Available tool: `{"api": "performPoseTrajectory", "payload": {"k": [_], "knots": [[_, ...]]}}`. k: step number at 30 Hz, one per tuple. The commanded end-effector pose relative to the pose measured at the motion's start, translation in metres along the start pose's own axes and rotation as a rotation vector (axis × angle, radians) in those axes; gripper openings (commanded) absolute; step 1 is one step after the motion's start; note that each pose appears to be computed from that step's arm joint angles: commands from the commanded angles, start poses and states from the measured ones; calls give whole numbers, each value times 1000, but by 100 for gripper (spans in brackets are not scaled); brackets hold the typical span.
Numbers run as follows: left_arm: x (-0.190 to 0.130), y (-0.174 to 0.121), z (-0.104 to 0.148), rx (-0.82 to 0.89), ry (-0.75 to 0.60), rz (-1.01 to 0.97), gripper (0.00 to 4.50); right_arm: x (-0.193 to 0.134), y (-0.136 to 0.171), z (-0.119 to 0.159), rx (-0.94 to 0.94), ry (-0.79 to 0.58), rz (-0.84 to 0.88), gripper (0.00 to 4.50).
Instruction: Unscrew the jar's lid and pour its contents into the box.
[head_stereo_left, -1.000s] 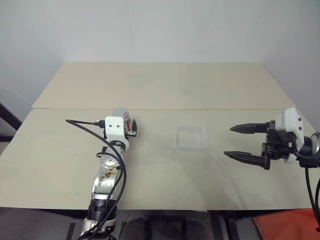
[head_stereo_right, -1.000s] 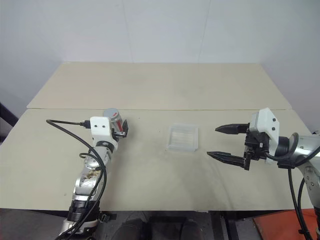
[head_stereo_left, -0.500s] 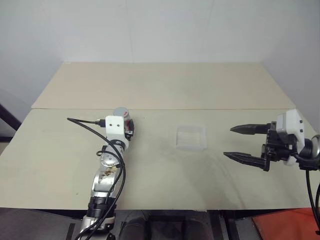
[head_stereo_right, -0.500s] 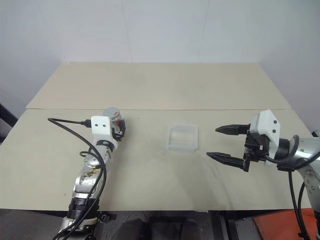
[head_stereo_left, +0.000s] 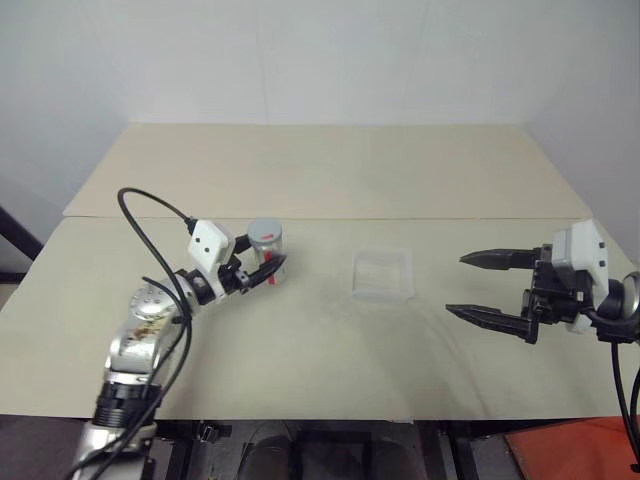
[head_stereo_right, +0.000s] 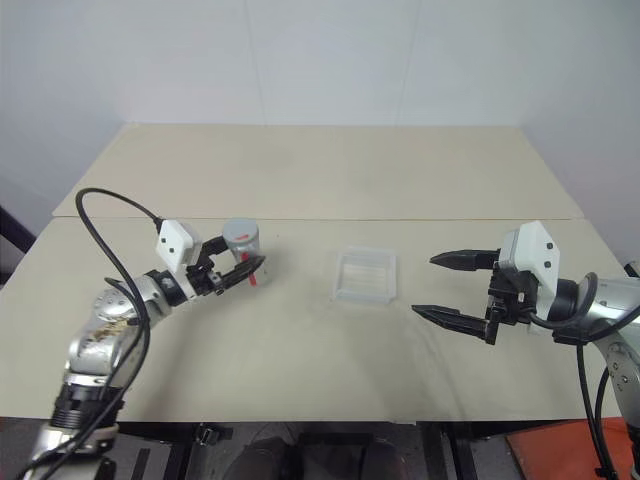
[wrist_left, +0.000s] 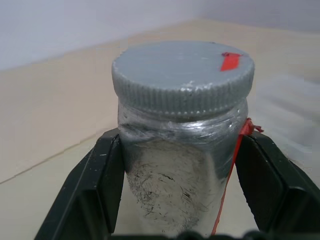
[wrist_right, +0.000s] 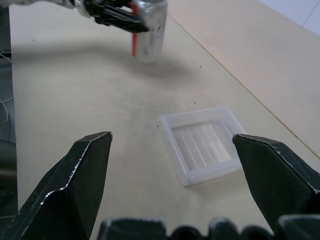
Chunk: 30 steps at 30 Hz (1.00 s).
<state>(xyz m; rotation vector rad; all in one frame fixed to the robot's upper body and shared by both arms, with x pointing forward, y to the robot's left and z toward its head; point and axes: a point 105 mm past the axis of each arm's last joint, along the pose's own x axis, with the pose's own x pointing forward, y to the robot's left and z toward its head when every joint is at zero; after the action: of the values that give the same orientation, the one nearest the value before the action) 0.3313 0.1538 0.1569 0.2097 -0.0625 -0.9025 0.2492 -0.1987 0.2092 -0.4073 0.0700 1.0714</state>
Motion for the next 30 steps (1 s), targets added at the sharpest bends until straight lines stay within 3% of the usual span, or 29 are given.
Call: {"api": "performPoseTrajectory", "payload": {"k": [1,9,16,30], "knots": [[0,-3,9,35,-45,-179,296,-4,0,12,-43,-34,-5,450],[8,-6,-5,74,-33,-423,296,-7,3,13,-36,-23,-6,450],[17,-8,-14,90,-86,-355,296,-14,5,16,-37,-10,-15,450],[6,-2,-29,56,-50,-197,296,-12,5,17,-37,-20,-1,450]]}}
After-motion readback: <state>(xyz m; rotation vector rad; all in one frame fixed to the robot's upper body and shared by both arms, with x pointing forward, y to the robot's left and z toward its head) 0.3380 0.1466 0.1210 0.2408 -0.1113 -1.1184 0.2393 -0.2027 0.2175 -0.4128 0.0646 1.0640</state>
